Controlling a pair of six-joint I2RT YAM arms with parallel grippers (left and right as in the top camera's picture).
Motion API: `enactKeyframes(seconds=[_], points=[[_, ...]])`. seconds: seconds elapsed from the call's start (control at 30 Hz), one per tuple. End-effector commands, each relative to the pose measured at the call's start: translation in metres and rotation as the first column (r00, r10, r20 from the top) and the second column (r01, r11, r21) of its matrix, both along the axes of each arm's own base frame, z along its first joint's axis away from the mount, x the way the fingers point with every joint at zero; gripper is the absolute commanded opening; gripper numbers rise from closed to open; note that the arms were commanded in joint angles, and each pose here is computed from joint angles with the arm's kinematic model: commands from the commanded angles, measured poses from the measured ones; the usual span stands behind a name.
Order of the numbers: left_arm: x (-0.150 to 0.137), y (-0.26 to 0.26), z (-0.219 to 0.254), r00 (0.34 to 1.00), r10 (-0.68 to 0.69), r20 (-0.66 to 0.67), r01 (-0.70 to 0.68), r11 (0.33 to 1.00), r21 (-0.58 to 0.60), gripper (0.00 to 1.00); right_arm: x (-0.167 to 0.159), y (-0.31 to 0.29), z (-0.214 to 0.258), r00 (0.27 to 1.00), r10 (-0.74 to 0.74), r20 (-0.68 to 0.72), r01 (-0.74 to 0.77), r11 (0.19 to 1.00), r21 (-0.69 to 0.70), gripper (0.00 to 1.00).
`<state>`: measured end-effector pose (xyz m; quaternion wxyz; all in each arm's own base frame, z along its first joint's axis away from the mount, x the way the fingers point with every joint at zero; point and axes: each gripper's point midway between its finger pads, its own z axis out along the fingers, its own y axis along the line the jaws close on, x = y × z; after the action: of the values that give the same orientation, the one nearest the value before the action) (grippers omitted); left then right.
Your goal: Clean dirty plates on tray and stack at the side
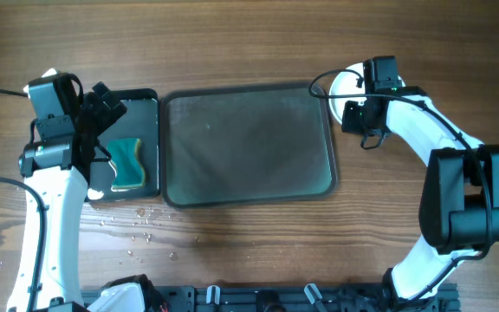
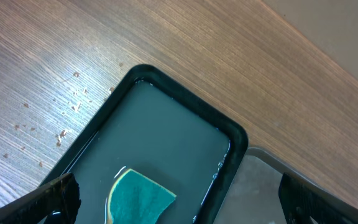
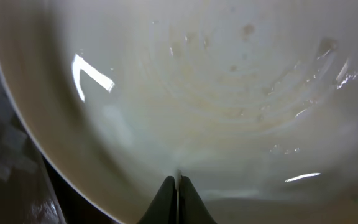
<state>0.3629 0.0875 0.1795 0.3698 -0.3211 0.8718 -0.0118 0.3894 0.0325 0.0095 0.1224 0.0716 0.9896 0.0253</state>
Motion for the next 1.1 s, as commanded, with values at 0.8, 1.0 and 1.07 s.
enactKeyframes(seconds=[0.8, 1.0, 1.07], points=[[0.001, 0.001, 0.011, 0.999, 0.013, 0.032, -0.013, 1.0, -0.005, 1.0, -0.007, 0.071, 0.071, 0.975, 0.221, 0.023, -0.215, 0.918, 0.334, 0.76], [0.001, 0.001, 0.011, 0.999, 0.013, 0.032, -0.013, 1.0, -0.005, 1.0, -0.034, 0.072, 0.04, 0.965, 0.251, -0.071, -0.228, 0.944, 0.237, 0.64], [0.001, 0.001, 0.011, 0.999, 0.013, 0.032, -0.013, 1.0, -0.005, 1.0, -0.043, 0.071, 0.029, 0.962, 0.253, -0.099, -0.231, 0.954, 0.191, 0.62]])
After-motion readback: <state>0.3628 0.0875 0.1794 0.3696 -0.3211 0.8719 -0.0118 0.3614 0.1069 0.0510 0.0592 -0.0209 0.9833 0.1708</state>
